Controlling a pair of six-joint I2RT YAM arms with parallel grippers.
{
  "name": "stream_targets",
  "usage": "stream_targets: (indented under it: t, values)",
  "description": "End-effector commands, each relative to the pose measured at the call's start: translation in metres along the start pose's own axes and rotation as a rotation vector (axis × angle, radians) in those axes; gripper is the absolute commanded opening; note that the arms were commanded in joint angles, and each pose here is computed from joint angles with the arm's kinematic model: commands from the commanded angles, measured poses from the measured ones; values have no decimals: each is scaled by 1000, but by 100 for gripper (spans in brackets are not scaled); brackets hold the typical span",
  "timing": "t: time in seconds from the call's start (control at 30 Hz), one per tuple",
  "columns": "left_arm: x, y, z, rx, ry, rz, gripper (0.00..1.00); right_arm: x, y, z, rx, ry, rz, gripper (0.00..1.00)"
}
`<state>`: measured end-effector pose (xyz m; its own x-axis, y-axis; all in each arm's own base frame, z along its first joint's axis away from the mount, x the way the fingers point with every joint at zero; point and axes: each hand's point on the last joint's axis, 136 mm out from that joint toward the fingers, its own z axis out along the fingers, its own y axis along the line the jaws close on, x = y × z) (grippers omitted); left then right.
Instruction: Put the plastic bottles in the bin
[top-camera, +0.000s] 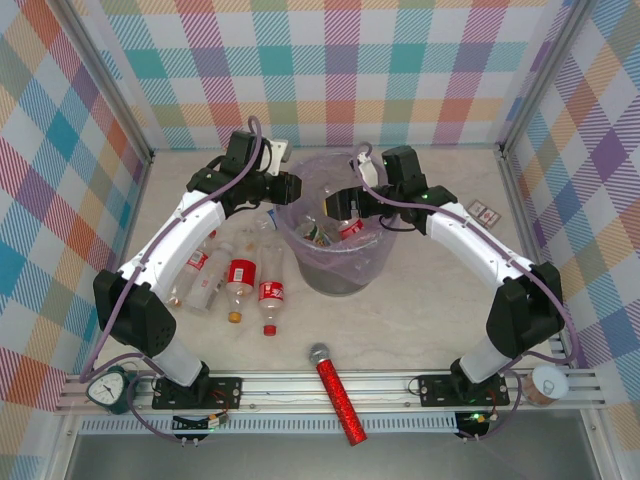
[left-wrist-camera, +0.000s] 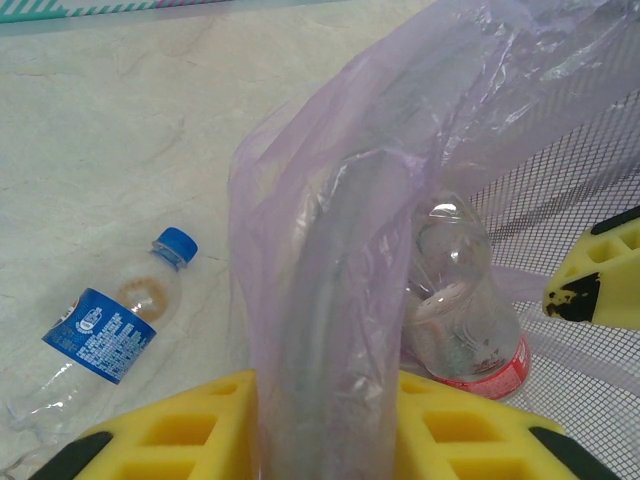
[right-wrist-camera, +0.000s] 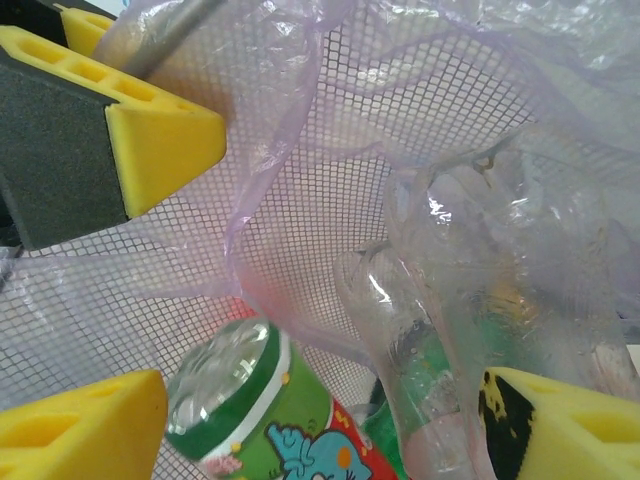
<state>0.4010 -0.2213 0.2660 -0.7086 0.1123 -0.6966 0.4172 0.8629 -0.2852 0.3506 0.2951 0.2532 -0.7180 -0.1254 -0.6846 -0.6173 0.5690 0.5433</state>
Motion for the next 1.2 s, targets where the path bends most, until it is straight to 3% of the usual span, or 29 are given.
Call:
stream_targets:
  t: [0.0,0.23,0.73,0.9,1.07,1.17]
  values:
    - [51,15,19,-51,182,-12,33,-6,12,-8,-23,-15,-31,79]
    - [52,15,20,-51,185,-13,33,-22,22,-26,13,-52,-58,76]
    - [54,16,22,-52,193,-16,33,-71,26,-126,321,-266,-130,81]
    - [53,15,21,-50,189,-14,33,-75,-5,-161,391,-319,41,85]
    - [54,15,22,-47,192,-16,33,-63,-64,-197,508,-374,289,90]
    - [54,15,21,-47,191,-15,33,-53,-101,-201,555,-376,400,92]
